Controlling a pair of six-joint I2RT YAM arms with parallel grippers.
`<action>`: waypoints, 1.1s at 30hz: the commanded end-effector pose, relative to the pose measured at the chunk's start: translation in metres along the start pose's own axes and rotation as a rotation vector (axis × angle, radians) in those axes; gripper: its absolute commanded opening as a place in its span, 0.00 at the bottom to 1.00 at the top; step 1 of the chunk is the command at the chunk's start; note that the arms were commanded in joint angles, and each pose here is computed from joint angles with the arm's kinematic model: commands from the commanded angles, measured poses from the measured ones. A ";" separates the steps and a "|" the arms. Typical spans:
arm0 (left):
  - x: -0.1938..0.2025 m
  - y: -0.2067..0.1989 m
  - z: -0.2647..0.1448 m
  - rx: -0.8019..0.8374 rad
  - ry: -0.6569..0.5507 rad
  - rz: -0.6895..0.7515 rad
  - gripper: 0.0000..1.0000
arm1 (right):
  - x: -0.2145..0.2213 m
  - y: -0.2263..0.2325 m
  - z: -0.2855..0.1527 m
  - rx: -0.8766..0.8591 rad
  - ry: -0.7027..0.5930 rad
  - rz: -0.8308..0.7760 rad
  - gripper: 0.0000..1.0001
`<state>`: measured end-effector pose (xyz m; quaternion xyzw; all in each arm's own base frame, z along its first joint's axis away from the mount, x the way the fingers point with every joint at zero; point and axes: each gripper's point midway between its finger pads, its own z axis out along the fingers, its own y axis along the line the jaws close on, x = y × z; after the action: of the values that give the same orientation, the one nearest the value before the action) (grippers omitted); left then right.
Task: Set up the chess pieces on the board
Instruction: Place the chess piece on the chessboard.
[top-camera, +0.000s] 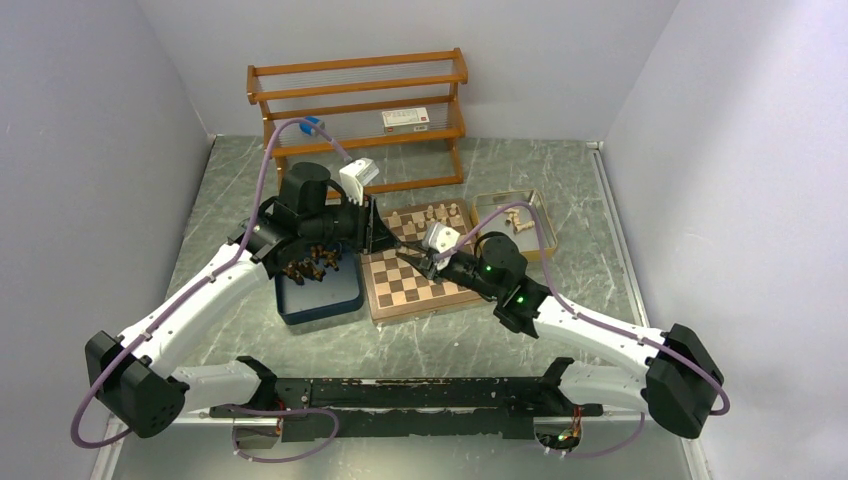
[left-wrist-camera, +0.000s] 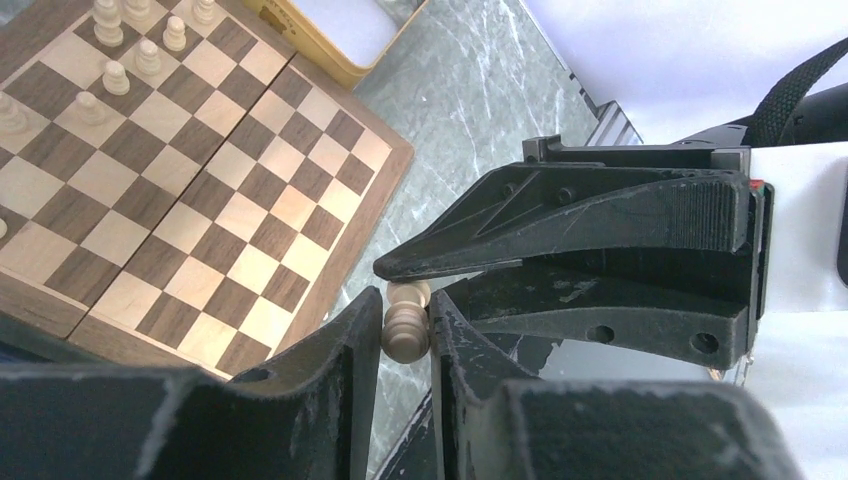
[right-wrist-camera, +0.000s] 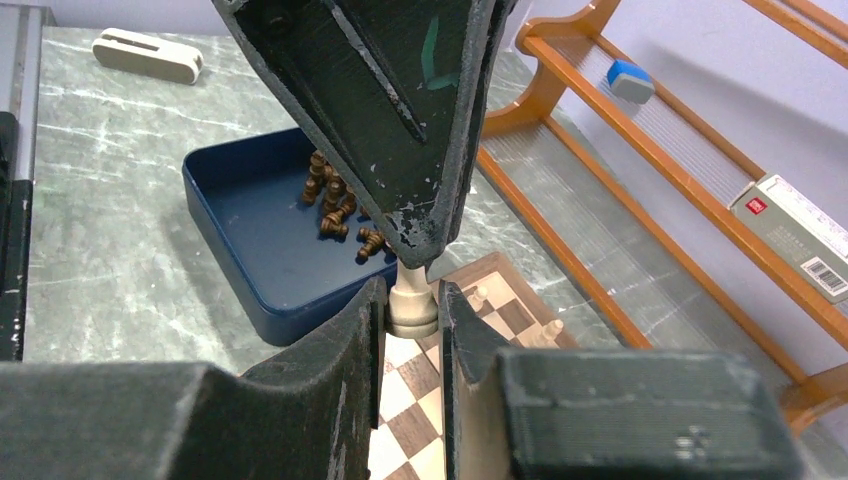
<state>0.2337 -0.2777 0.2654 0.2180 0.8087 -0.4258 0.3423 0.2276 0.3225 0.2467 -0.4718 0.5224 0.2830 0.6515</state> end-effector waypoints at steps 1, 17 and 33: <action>-0.014 -0.003 -0.003 0.007 -0.052 0.025 0.26 | -0.015 -0.008 0.005 0.043 -0.052 0.022 0.00; -0.012 -0.004 -0.004 0.013 -0.049 0.029 0.35 | -0.010 -0.010 0.010 0.058 -0.034 0.070 0.00; -0.040 0.025 0.001 -0.165 -0.092 0.069 0.12 | 0.030 -0.026 0.010 0.230 0.164 0.325 0.57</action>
<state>0.2533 -0.2733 0.2672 0.2082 0.8159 -0.3926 0.3699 0.2444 0.3247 0.2334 -0.3957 0.6005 0.3033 0.6252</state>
